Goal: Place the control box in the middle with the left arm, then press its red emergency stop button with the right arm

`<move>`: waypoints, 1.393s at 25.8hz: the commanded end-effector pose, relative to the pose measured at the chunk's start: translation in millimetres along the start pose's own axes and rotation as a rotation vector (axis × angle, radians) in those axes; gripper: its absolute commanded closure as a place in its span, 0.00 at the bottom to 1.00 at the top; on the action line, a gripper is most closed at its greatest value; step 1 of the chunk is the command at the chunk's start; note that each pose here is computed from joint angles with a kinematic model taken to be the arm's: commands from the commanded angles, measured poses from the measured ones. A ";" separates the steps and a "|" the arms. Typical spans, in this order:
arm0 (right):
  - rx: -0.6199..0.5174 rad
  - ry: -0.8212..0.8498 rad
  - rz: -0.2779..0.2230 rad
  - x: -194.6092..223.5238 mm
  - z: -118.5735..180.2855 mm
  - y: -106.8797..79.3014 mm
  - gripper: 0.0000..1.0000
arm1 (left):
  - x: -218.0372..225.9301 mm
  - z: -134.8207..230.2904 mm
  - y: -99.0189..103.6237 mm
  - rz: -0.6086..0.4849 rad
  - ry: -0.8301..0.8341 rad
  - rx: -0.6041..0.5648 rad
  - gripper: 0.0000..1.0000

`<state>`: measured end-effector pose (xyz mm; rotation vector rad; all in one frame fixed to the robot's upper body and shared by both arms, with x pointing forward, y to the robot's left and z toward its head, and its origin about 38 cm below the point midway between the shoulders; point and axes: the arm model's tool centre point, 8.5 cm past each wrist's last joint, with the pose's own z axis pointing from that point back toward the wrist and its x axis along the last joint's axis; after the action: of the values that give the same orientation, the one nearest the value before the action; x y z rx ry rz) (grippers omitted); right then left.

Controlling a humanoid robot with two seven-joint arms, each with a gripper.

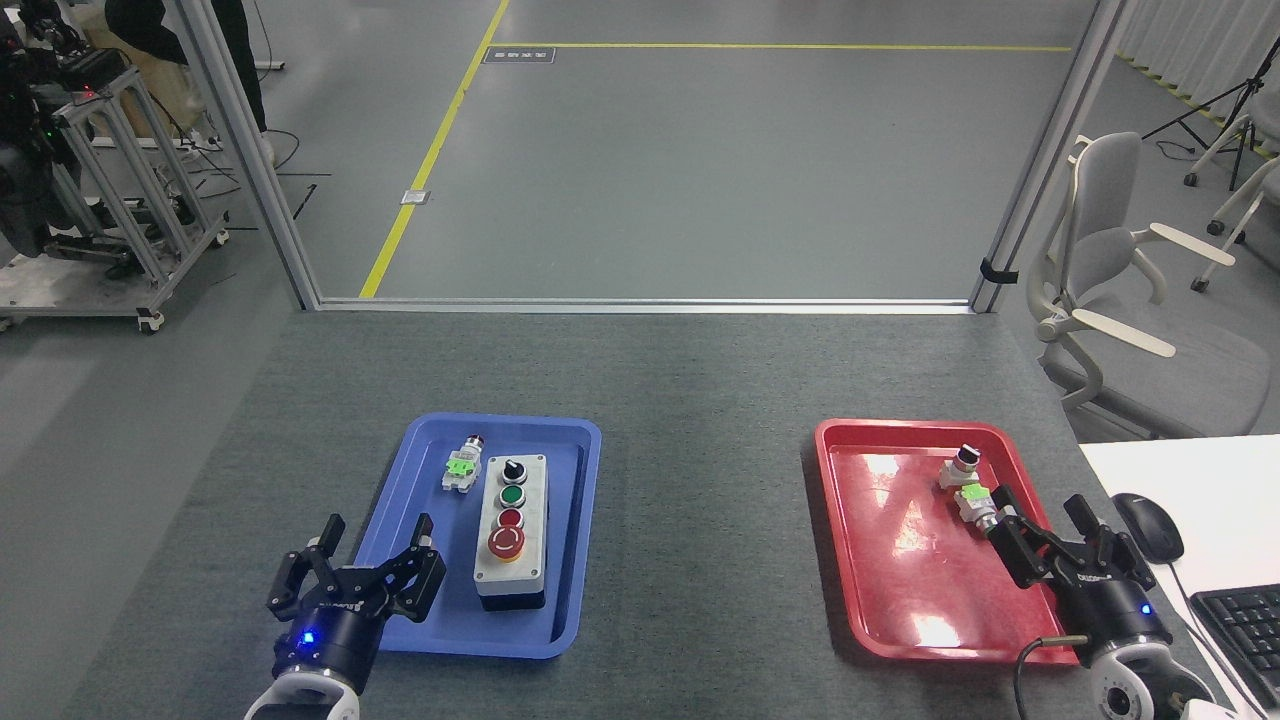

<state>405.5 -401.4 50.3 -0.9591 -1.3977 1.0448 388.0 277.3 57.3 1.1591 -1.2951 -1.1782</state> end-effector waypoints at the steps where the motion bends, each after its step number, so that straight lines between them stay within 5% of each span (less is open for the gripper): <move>1: -0.007 -0.006 0.002 1.8 -1.0 -2.4 0.00 | 0.0 -3.4 4.6 -0.002 -0.001 0.012 0.02; 17: -0.123 -0.124 0.032 38.0 -3.1 -41.1 0.00 | -3.2 -9.3 11.9 -0.011 -0.002 0.032 0.01; 36: -0.081 -0.114 0.063 25.5 10.9 -35.1 0.00 | -2.7 -11.2 18.0 0.011 0.002 0.045 0.00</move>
<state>395.9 -383.1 92.4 -1.0179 -1.5368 1.0948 399.5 281.8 75.0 1.1836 -1.3261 -1.1476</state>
